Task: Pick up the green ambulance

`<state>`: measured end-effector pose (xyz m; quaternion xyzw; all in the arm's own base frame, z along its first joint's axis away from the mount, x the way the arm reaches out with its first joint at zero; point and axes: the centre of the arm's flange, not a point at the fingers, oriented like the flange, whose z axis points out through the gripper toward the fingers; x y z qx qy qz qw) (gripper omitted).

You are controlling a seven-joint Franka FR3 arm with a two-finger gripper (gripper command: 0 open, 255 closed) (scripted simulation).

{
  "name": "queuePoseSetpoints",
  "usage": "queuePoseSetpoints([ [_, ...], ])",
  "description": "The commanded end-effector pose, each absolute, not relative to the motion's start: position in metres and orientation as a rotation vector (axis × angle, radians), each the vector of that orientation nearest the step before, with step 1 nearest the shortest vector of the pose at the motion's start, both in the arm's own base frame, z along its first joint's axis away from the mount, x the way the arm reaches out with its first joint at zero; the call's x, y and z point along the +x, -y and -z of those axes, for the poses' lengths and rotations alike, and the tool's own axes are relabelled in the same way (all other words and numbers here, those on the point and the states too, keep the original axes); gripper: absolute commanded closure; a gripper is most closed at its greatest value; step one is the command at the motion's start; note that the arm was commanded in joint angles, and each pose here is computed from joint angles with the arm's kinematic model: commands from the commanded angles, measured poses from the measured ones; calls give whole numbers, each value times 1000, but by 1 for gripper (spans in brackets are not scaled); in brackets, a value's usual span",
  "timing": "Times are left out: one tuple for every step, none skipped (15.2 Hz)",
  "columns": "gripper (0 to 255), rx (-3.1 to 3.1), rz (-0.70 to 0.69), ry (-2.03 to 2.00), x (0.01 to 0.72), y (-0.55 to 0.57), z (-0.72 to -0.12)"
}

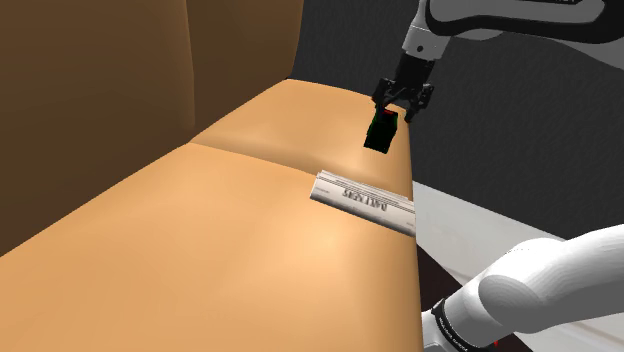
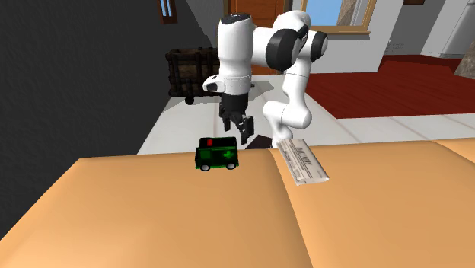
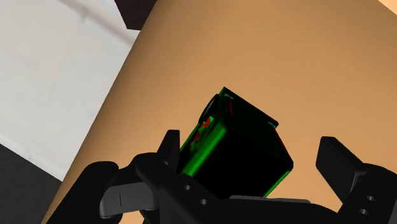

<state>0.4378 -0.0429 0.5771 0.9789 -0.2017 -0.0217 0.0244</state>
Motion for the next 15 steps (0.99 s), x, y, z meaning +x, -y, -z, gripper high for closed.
queuePoseSetpoints([
  [0,3016,66,650,445,47,-569],
  [0,3016,66,650,445,47,-564],
  [0,3016,66,650,445,47,-558],
  [0,3016,66,650,445,47,-553],
  [0,3016,66,650,445,47,-548],
  [0,3016,66,650,445,47,-542],
  [0,3016,66,650,445,47,-534],
  [0,3016,66,650,445,47,-534],
  [0,3016,66,650,445,47,-534],
  [255,3016,66,650,445,47,-534],
  [255,3016,66,650,445,47,-534],
  [255,3016,66,650,445,47,-534],
  [255,3016,66,650,445,47,-534],
  [255,3016,66,650,445,47,-534],
  [255,3016,66,650,445,47,-534],
])
